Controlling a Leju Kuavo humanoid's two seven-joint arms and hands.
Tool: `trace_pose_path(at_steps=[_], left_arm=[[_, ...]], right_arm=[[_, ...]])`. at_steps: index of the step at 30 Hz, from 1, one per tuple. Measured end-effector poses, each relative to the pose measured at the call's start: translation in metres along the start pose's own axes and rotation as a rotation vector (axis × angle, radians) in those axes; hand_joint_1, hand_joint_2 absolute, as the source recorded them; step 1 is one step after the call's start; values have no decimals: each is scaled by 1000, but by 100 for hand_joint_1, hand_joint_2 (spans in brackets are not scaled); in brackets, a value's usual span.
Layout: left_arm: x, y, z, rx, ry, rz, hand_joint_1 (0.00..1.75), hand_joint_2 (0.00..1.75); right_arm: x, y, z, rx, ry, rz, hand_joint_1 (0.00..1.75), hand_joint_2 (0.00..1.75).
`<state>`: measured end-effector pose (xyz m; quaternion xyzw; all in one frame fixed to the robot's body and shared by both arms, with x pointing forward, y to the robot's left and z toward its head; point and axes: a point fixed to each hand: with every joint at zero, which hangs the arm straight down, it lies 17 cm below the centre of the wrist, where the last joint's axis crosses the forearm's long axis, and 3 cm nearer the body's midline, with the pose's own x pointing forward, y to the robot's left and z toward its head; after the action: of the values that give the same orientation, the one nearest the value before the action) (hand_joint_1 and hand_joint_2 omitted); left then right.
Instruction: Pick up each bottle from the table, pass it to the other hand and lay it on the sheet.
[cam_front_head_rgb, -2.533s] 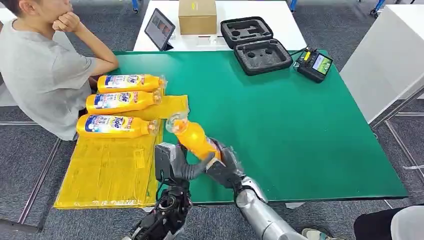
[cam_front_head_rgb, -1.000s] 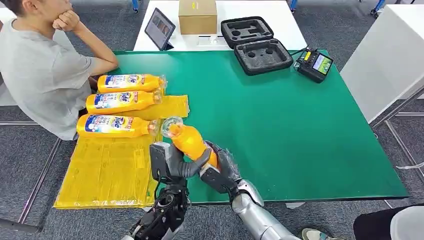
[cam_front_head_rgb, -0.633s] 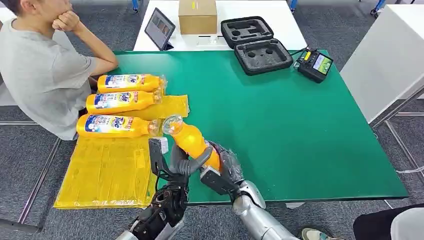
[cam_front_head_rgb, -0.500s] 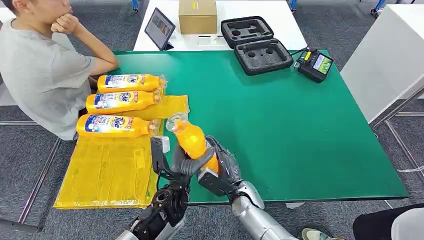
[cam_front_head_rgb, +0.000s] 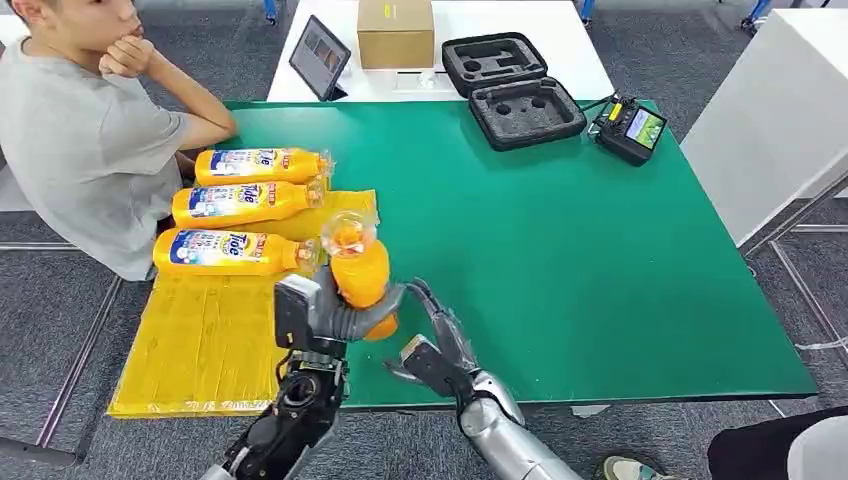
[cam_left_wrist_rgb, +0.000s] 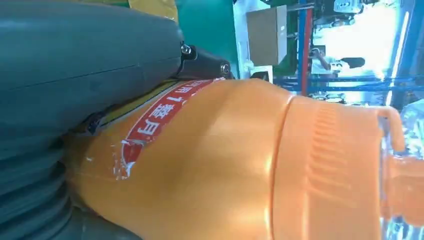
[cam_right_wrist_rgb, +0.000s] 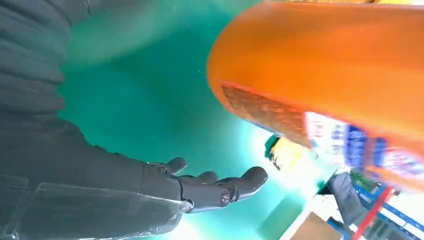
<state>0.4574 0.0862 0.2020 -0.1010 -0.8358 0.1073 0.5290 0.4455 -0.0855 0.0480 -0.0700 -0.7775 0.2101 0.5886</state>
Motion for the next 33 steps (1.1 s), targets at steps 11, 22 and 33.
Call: trace_pose_path(at_steps=[11, 22, 33], left_arm=[[76, 13, -14, -14, -396, -540, 175, 175], [100, 28, -18, -46, -571, -869, 175, 175], [76, 23, 2, -173, -621, -1184, 175, 175]], right_arm=[[-6, -3, 6, -27, 28, -38, 0, 175], [-9, -3, 9, -33, 38, -50, 0, 175], [-16, -9, 16, -55, 60, -69, 0, 175]])
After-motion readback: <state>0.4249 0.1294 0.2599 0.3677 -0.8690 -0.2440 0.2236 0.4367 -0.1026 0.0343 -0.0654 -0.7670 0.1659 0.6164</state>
